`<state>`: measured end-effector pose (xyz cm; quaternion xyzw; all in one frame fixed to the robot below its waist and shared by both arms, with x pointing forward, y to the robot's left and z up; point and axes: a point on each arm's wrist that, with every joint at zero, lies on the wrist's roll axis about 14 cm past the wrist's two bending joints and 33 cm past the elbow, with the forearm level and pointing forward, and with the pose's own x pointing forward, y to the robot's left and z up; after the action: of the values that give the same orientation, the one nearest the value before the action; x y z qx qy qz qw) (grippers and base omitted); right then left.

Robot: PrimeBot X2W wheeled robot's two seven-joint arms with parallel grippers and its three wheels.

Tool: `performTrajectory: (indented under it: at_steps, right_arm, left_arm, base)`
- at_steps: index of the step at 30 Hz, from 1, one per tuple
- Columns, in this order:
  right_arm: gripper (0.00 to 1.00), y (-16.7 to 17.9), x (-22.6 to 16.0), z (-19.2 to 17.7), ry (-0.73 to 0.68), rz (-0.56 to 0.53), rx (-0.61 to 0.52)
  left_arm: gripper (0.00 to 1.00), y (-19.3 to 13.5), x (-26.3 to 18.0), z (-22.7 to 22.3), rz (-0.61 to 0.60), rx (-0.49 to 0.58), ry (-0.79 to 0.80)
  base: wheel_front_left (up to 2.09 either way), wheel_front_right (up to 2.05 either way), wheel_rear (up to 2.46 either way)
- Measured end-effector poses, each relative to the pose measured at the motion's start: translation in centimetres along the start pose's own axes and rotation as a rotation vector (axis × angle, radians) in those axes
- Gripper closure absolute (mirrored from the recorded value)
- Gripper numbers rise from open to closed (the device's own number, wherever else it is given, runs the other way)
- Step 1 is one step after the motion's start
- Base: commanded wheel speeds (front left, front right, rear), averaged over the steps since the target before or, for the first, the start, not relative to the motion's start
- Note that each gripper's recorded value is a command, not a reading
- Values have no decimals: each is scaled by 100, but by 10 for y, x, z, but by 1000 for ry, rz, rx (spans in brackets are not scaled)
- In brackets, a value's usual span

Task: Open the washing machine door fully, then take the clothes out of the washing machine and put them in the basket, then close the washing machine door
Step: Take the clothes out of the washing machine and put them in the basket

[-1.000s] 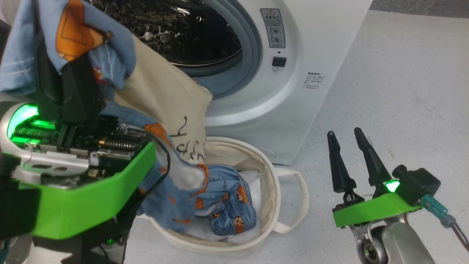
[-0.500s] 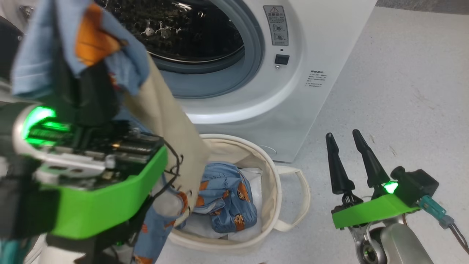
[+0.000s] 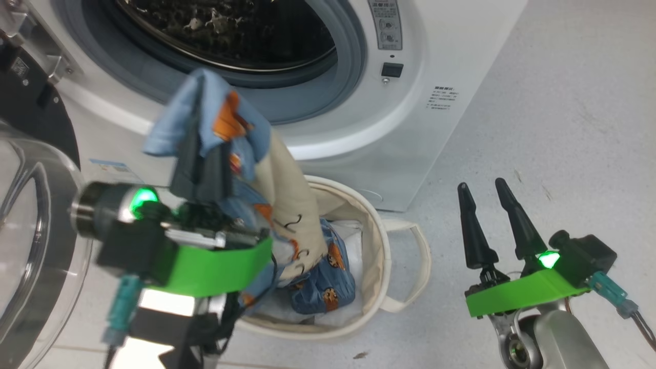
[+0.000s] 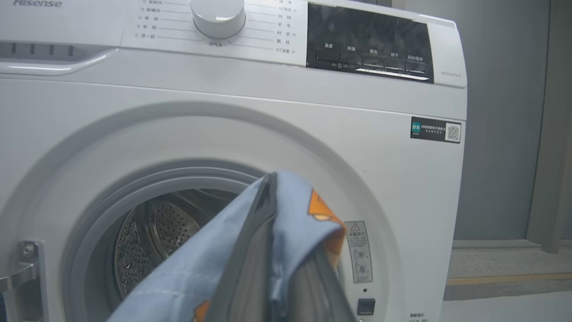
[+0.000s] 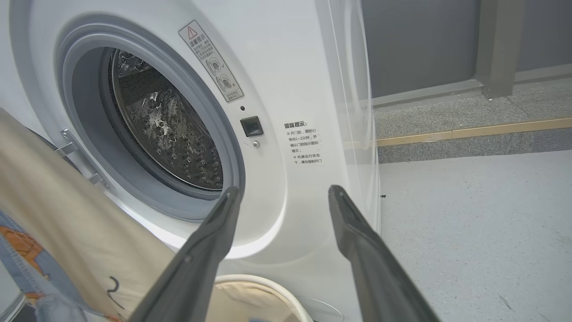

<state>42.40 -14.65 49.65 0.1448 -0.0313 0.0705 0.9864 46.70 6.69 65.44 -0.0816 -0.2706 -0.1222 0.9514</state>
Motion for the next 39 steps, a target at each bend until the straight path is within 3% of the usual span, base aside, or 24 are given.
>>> performTrajectory:
  at_steps: [11,25,39]
  right_arm:
    - [0,-10,14,-11,18,-17,-5]
    - [0,-25,36,-39,63,-36,-12]
    - [0,-47,36,-48,87,-85,-35]
  left_arm:
    - [100,-12,-44,-108,-69,26,328]
    - [100,7,-114,-252,-76,66,778]
    - [100,-4,-149,-315,-134,74,986]
  base:
    - [0,0,0]
    - [0,0,0]
    - [0,0,0]
